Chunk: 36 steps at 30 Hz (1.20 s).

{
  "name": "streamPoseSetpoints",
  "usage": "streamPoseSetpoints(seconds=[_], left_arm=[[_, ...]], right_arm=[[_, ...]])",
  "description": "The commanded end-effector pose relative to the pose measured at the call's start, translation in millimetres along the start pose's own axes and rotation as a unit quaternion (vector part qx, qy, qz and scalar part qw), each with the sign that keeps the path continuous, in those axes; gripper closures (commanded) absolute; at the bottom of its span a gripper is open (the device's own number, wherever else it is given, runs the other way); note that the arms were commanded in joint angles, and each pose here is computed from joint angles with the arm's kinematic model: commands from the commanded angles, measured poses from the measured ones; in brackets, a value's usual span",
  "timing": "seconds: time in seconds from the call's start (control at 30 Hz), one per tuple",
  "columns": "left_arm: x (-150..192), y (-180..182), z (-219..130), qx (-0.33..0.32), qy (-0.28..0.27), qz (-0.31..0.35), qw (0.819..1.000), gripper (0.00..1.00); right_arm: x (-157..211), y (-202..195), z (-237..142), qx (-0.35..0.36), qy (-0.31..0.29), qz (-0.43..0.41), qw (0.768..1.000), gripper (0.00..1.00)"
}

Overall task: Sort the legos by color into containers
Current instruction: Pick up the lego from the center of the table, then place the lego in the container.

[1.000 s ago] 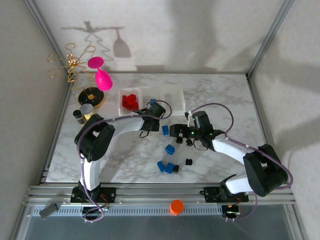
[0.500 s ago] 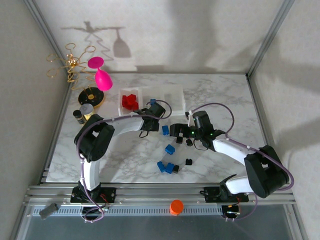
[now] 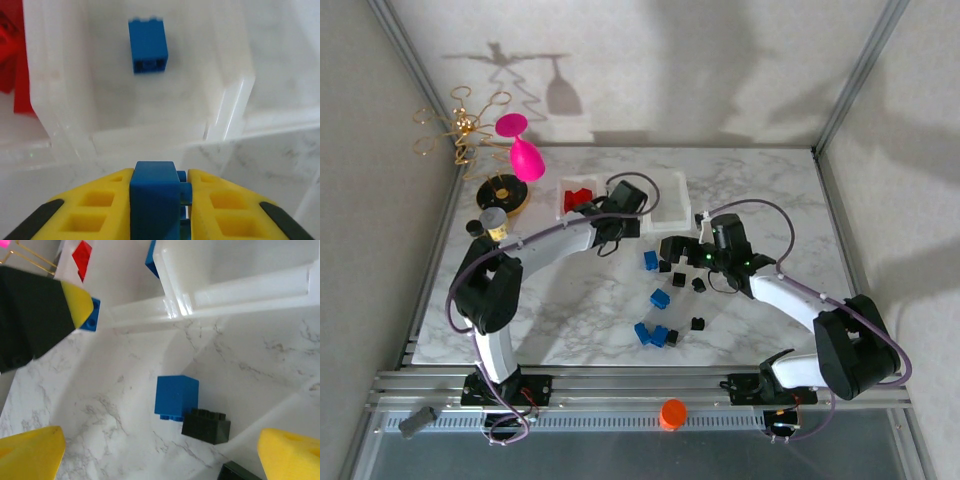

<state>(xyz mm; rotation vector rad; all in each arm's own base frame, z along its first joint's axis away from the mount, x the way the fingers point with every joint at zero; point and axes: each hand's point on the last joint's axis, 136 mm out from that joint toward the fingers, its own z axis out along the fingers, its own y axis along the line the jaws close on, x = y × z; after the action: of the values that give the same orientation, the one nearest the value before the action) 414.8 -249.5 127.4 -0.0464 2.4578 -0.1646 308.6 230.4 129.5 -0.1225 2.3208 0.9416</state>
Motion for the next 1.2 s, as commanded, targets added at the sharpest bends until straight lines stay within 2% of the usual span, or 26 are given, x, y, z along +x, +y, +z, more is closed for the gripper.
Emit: streamPoseSetpoints(seconds=[0.0, 0.27, 0.4, 0.7, 1.0, 1.17], left_arm=[[-22.3, 7.2, 14.0, -0.022, -0.010, -0.024, 0.999, 0.73], [-51.6, 5.9, 51.7, -0.032, -0.018, -0.040, 0.999, 0.73], [-54.9, 10.0, 76.5, -0.036, -0.004, -0.053, 0.998, 0.73], [-56.6, 11.0, 106.1, -0.049, 0.014, -0.046, 0.998, 0.71], [-54.0, 15.5, 110.5, -0.065, 0.019, -0.035, 0.997, 0.62], [-68.1, 11.2, 92.6, -0.056, 0.004, -0.039, 0.998, 0.56]], right_arm=[[-22.1, 10.2, -5.1, -0.014, -0.027, 0.002, 1.000, 0.01], [-28.3, 0.9, -4.1, -0.008, -0.038, 0.010, 0.999, 0.01], [-28.4, -4.0, -1.2, -0.007, -0.034, 0.017, 0.999, 0.01], [-28.3, -10.3, 1.3, -0.003, -0.031, 0.018, 0.999, 0.01], [-28.9, -12.3, 2.0, -0.005, -0.030, 0.021, 0.999, 0.01], [-33.3, -10.8, -2.8, -0.004, -0.035, 0.018, 0.999, 0.01]])
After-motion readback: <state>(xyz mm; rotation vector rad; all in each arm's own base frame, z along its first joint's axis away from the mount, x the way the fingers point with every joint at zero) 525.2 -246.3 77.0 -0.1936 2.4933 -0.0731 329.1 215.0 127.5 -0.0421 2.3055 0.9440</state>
